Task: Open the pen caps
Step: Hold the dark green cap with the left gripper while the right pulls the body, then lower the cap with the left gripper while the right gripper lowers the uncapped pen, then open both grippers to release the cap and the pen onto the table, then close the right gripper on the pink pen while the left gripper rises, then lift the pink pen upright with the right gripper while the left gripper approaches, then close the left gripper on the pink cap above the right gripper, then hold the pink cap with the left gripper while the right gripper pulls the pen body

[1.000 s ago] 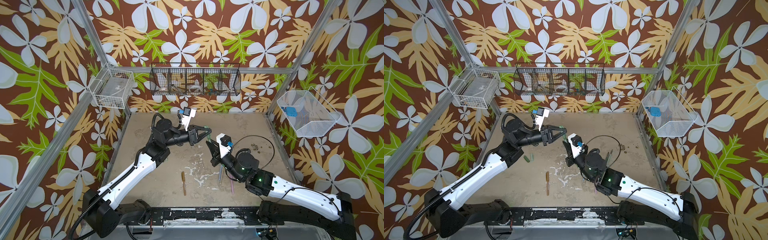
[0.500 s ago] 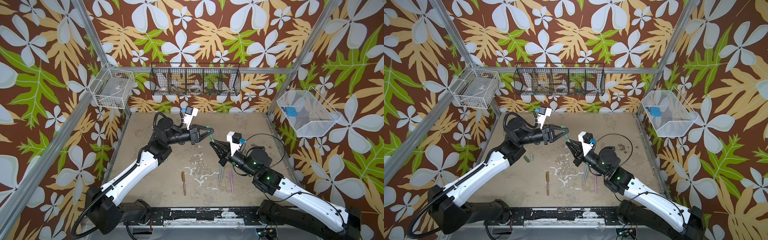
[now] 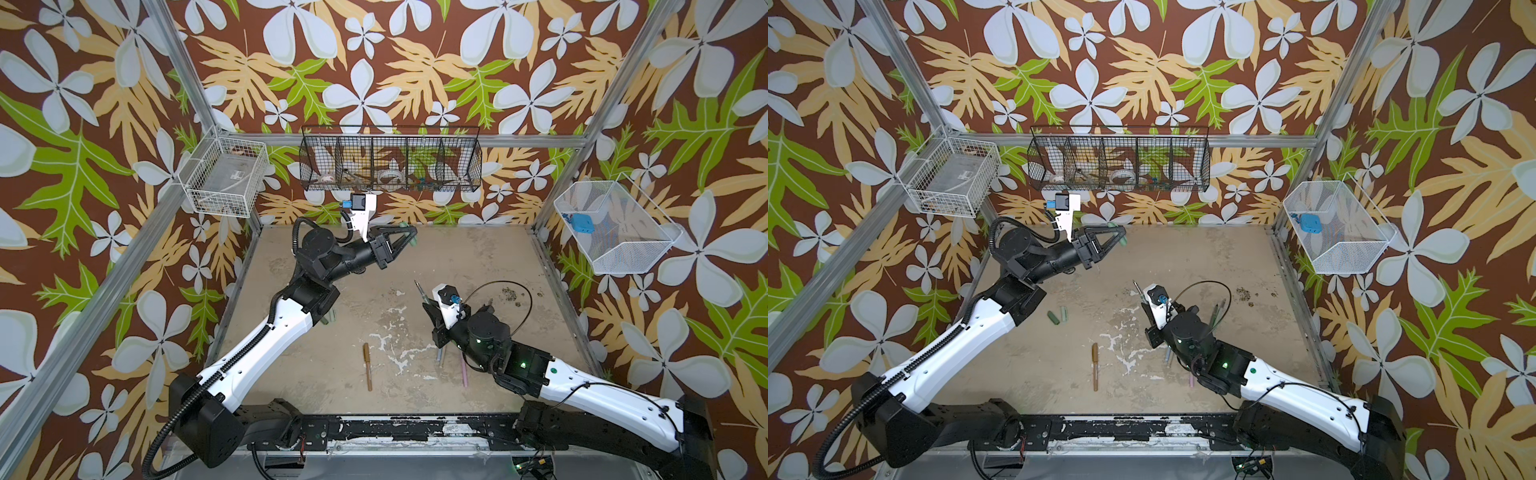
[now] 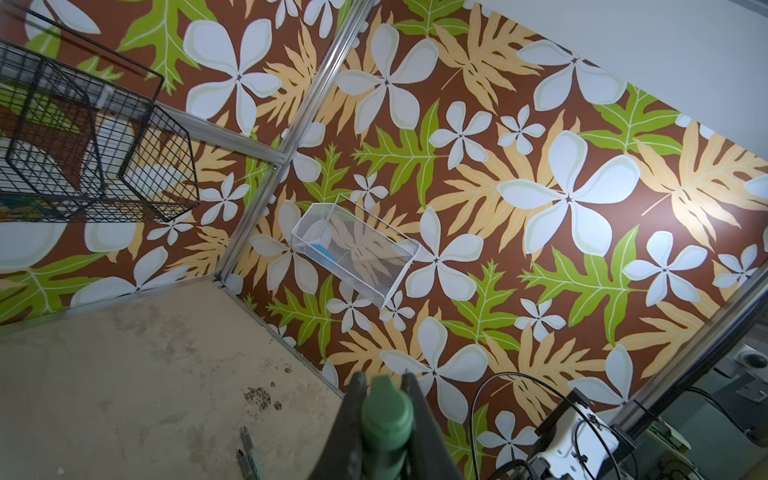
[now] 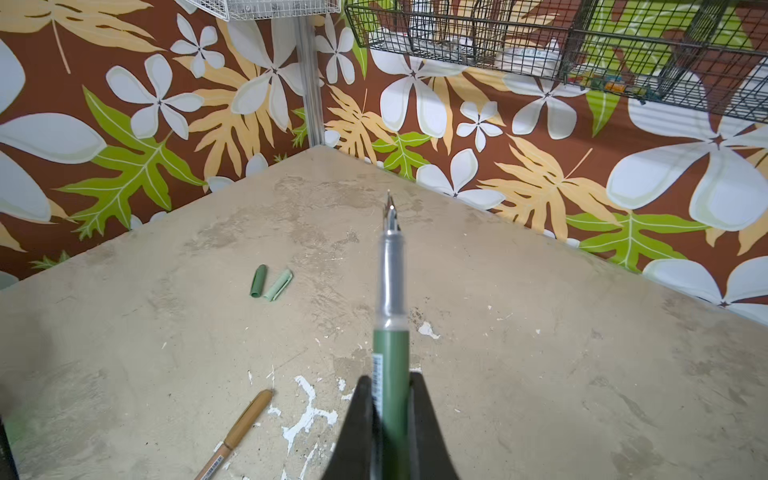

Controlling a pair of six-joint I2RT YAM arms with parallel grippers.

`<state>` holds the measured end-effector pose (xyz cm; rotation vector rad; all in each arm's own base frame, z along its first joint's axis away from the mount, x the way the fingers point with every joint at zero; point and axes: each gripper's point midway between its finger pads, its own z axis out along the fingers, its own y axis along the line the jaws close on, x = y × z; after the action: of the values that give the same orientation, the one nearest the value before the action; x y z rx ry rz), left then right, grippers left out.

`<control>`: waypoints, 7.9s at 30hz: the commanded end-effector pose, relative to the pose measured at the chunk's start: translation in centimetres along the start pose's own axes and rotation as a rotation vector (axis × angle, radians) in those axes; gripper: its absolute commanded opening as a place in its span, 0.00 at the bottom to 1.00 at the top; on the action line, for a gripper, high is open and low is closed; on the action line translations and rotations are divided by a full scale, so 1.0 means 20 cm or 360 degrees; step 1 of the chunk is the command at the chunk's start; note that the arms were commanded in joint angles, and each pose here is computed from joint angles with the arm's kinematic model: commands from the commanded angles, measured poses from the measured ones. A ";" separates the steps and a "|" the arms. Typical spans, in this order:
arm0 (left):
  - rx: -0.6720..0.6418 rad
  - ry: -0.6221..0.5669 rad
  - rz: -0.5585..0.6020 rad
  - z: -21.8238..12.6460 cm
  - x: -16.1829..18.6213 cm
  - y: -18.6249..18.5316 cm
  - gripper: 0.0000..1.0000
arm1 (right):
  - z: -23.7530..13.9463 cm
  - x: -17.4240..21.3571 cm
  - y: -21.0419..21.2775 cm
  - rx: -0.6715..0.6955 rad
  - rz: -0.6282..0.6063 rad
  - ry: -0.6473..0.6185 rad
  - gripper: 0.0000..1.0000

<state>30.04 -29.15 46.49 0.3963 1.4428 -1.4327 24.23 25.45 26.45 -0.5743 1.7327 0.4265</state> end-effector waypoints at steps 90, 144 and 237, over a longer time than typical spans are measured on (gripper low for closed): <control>-0.2125 0.0495 -0.0073 -1.11 1.08 1.49 0.52 | -0.30 0.69 -1.15 0.0768 0.1071 0.0188 0.43; -0.0405 0.0933 -0.0092 -0.36 1.65 0.52 0.58 | -0.30 1.32 -0.34 0.0608 0.0798 0.1283 0.25; 0.0076 0.0098 0.0131 -0.42 0.94 0.26 0.02 | 0.08 0.14 0.30 -0.1012 0.0222 -0.0102 0.51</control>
<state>23.40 -28.03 25.90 0.4827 1.4743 -1.3934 21.30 30.82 22.82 -0.8885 1.5758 1.1011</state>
